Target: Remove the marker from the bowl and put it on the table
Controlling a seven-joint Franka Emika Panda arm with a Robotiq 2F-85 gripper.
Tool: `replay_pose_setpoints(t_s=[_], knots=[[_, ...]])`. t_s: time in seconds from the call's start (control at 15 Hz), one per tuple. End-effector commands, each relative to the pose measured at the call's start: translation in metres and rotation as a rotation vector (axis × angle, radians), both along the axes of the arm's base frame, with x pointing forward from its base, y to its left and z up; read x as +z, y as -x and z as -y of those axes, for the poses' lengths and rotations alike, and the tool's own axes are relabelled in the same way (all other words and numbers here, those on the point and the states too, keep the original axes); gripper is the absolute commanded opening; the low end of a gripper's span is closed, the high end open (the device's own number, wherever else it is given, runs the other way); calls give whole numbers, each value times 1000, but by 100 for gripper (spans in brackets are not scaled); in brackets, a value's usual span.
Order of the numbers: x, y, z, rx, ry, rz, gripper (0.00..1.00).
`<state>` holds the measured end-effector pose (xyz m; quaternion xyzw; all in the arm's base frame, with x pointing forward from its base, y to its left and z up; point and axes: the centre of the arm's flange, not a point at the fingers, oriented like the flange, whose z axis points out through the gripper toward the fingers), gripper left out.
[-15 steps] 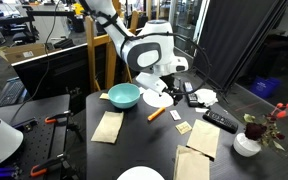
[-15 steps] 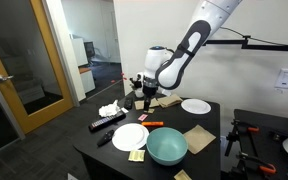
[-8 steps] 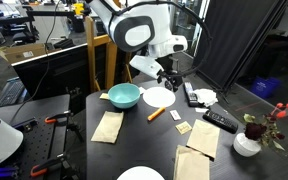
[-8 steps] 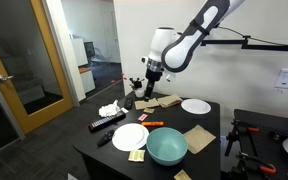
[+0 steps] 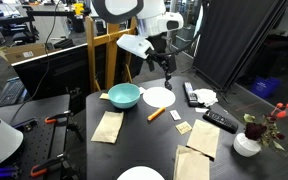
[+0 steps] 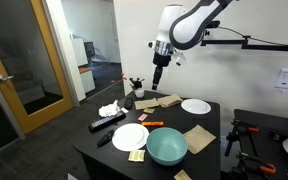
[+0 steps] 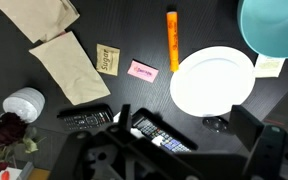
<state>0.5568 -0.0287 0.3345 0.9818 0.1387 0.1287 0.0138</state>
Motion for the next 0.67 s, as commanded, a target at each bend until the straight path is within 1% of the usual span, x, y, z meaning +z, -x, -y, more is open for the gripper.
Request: replay_pose_setpoints(t_s=[0.0,0.2,0.27,0.4,0.6], knots=[[37,25,10,1,5,-57,100],[54,34,16,-5,1,-98,100],[38,20,13,-22,1,-78,100],[47,25,15,-26,1,-86,100],[48,26,14,-25,1,-88,100]])
